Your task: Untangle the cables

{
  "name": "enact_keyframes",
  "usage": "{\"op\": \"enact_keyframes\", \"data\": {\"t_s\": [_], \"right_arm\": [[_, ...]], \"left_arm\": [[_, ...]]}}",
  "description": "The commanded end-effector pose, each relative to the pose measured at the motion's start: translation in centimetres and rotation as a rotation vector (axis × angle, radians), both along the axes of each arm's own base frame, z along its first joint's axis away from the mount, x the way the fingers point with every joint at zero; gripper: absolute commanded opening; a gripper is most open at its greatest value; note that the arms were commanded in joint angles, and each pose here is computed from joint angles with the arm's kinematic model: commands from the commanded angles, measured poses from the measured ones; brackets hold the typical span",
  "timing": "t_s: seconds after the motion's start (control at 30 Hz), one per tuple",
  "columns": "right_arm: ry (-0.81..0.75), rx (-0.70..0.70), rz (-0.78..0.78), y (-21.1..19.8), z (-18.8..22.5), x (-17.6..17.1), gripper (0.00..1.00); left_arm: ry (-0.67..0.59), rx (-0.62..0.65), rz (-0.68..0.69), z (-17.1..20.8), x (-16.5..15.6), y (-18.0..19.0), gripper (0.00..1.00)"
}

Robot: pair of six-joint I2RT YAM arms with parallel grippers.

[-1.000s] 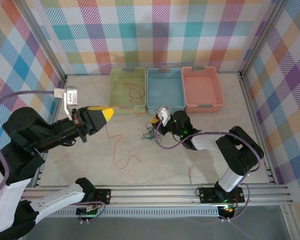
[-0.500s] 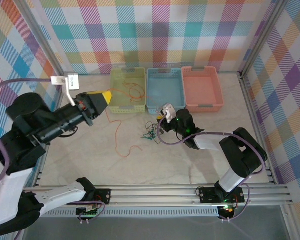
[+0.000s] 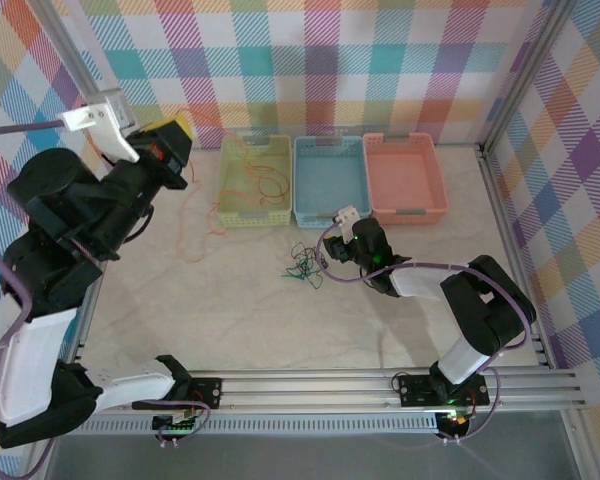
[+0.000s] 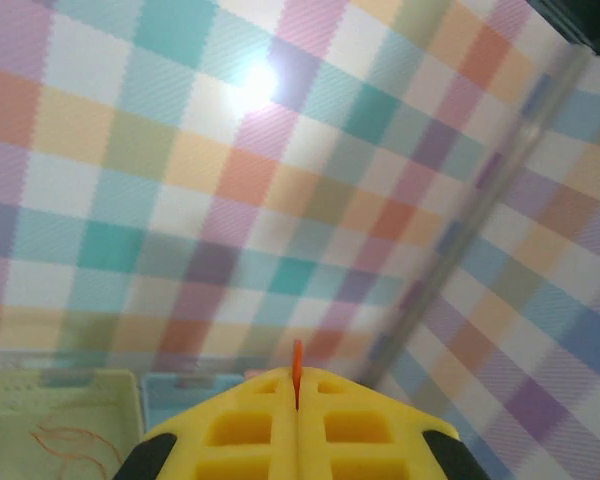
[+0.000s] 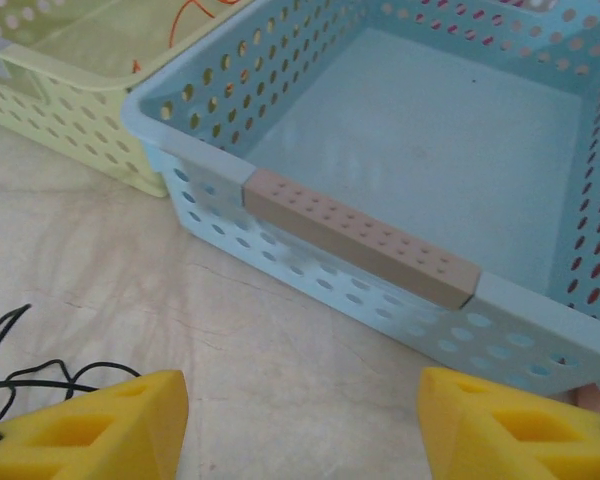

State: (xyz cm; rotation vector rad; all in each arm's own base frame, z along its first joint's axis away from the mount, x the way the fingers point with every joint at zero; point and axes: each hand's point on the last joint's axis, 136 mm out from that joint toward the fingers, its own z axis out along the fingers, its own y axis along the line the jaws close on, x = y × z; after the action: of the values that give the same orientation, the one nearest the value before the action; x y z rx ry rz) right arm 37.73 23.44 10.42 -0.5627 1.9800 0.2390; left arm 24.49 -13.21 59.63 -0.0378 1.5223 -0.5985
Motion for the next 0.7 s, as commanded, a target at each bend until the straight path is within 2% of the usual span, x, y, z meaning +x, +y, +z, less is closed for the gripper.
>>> {"op": "enact_keyframes", "data": {"t_s": [0.0,0.3,0.67], "right_arm": [[-0.02,0.03,-0.034,-0.4,1.3,0.3,0.63],[-0.035,0.059,0.01,0.2,1.7,-0.2,0.64],[-0.051,0.072,0.034,0.5,2.2,-0.3,0.63]], "left_arm": [[-0.041,0.094,0.164,1.1,3.0,0.9,0.0],[-0.016,0.153,0.221,1.0,9.3,-0.6,0.0],[0.104,0.06,0.222,-2.2,19.0,0.4,0.0]]}}
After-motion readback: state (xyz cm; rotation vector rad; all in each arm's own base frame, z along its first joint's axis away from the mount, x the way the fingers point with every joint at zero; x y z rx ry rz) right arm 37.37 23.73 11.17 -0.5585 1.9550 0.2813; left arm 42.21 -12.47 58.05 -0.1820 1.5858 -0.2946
